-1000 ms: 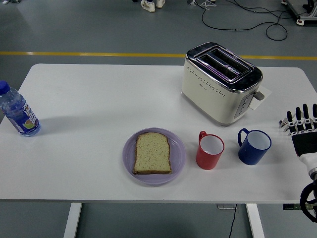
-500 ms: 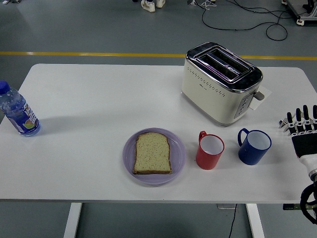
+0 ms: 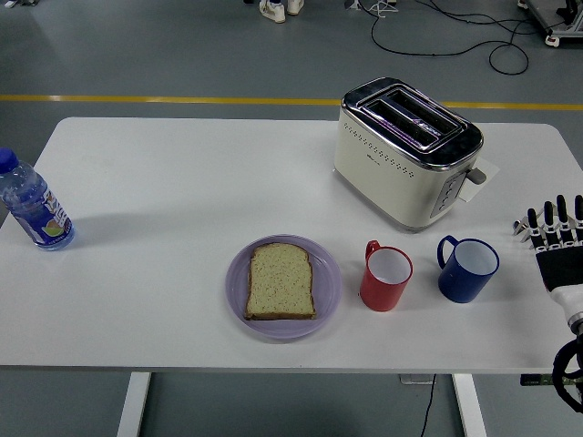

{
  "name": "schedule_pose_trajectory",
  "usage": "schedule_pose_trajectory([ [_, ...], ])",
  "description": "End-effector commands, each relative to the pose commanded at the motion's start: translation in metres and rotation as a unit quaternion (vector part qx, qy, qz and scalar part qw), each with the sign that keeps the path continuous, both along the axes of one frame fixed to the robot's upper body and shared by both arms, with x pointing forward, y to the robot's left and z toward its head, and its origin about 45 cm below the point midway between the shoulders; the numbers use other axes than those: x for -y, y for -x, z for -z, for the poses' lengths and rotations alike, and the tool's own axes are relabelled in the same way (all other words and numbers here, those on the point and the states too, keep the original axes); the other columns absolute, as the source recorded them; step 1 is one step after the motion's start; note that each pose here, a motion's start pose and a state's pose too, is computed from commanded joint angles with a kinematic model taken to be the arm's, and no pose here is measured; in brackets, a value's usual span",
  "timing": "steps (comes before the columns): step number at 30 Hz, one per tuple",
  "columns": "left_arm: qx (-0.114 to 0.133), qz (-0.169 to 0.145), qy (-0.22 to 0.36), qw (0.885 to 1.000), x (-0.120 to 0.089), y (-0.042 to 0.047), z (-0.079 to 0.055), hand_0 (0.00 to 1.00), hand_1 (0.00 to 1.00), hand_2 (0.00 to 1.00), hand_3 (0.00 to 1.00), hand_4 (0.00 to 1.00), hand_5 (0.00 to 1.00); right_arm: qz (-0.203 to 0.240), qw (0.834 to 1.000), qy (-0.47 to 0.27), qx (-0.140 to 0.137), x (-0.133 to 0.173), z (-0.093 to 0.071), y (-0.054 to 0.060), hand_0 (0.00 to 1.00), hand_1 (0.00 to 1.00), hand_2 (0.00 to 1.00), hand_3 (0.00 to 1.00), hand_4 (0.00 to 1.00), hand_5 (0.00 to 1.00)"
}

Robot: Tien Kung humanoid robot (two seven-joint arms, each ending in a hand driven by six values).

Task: Pick up the cup,pour liquid into bread,place the cup on the desk

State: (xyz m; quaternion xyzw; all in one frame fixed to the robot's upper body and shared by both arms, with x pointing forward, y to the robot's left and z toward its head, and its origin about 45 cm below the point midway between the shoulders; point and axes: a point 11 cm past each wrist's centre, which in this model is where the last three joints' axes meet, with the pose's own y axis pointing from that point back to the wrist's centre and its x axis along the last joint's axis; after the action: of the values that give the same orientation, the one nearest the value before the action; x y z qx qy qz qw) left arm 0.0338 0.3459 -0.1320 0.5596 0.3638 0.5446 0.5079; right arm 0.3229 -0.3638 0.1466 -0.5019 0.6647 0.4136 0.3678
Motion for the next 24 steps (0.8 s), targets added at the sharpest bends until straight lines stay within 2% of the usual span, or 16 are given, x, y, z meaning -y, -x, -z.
schedule_pose_trajectory([
  [24, 0.013, -0.003, 0.002, 1.0, 0.002, -0.0131, -0.001, 0.645, 0.599, 0.591, 0.524, 0.3, 0.761, 0.007, 1.0, -0.009, 0.011, 0.002, -0.005, -0.004, 0.598, 0.514, 0.62, 0.608, 0.596, 0.248],
])
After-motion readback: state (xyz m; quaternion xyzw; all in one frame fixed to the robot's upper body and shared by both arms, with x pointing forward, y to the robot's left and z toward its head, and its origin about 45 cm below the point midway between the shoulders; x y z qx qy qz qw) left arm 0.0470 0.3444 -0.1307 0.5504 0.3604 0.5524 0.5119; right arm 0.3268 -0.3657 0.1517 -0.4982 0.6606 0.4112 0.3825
